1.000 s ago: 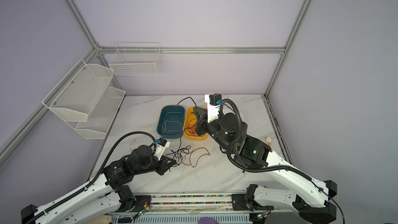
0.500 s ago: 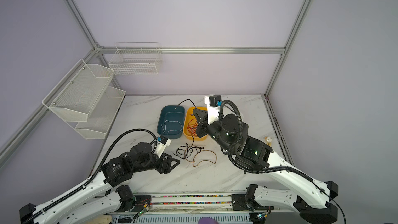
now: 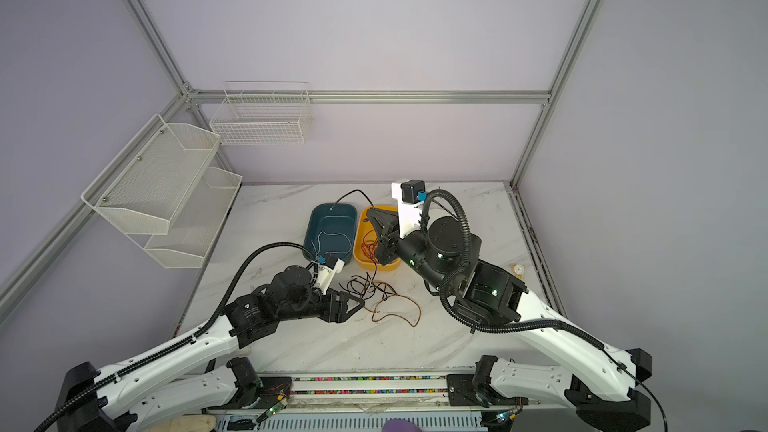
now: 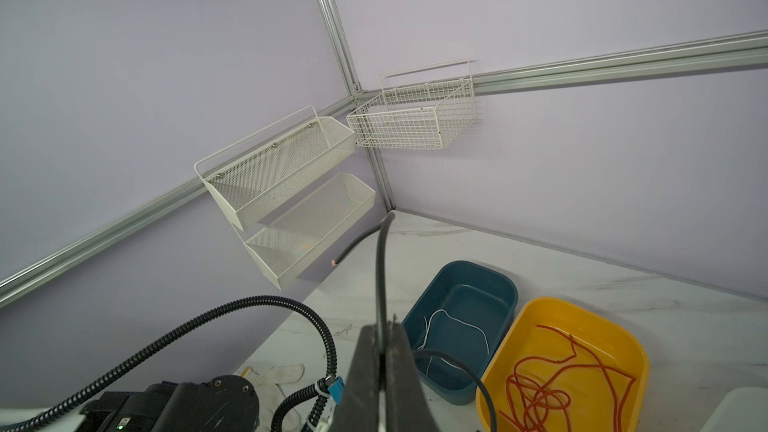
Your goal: Untangle the cables
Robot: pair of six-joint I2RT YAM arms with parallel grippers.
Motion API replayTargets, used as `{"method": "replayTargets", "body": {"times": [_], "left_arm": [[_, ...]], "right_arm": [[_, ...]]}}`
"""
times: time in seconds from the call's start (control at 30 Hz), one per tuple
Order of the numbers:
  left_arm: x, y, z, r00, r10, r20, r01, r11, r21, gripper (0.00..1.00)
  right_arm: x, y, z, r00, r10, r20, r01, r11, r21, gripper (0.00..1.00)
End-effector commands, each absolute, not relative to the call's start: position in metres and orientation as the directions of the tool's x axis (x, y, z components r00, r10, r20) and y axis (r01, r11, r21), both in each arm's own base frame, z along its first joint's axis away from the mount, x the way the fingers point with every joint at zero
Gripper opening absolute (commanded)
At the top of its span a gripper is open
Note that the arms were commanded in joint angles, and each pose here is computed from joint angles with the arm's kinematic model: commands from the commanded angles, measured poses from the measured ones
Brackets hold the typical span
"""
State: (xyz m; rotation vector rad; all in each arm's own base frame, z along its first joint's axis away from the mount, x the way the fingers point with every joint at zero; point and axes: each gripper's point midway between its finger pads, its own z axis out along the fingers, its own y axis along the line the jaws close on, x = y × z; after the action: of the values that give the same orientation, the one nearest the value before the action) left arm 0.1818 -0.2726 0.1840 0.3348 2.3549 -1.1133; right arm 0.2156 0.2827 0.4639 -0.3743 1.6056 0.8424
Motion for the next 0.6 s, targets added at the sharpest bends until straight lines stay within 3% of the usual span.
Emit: {"method": "replayTargets", "body": {"times": [0.0,0.57], "left_arm": [[0.184,-0.292,0.196,-0.852,-0.069,-0.520,0.394,0.569,-0.722,0.76],[0.214,-0.329,0.136,-0.887,-0.062,-0.457,0.285,0.704,-0.650,0.83]], "right_arm": [[0.218,0.283,0.480,-0.212,0.268,-0.940,-0.658,0.672,0.340,0.00],[0.233,0.276,0.484,-0.228,0.356,-0.906,-0.570,0.705,0.421,0.00]]}}
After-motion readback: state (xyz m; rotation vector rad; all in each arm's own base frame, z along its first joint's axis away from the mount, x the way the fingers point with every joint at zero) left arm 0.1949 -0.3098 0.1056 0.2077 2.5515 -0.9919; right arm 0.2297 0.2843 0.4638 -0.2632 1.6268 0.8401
